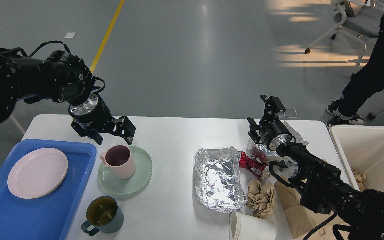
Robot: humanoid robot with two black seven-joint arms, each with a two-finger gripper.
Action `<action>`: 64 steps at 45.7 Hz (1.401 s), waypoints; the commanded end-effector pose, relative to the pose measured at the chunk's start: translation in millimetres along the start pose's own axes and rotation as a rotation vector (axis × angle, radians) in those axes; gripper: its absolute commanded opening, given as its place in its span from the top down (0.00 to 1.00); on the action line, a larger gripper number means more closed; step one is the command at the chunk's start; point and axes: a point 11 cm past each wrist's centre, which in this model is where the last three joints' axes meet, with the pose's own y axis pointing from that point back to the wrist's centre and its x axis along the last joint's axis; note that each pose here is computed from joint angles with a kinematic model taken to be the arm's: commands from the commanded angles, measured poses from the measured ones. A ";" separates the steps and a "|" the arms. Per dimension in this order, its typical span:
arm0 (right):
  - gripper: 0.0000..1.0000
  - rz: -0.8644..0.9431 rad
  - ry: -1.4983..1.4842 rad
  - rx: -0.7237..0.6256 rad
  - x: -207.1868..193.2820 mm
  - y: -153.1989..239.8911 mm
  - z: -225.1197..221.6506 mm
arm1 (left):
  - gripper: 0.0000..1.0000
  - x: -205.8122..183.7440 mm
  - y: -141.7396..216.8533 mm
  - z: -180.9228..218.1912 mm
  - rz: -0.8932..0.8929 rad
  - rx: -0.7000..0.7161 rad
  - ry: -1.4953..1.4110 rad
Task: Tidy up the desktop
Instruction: 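Swing the left gripper over the pink mug on the green saucer, then lower the left gripper and grasp the pink mug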
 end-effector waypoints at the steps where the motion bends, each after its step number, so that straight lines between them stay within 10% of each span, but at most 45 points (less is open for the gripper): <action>1: 0.00 -0.001 0.000 0.000 -0.1 -0.1 -0.2 | 0.04 8.1 -15.4 -6.4 0.074 0.007 -0.022; 64: 0.00 0.000 -0.001 -0.001 0.2 0.3 0.5 | 0.12 -24.3 -109.1 -11.6 0.164 -0.051 -0.041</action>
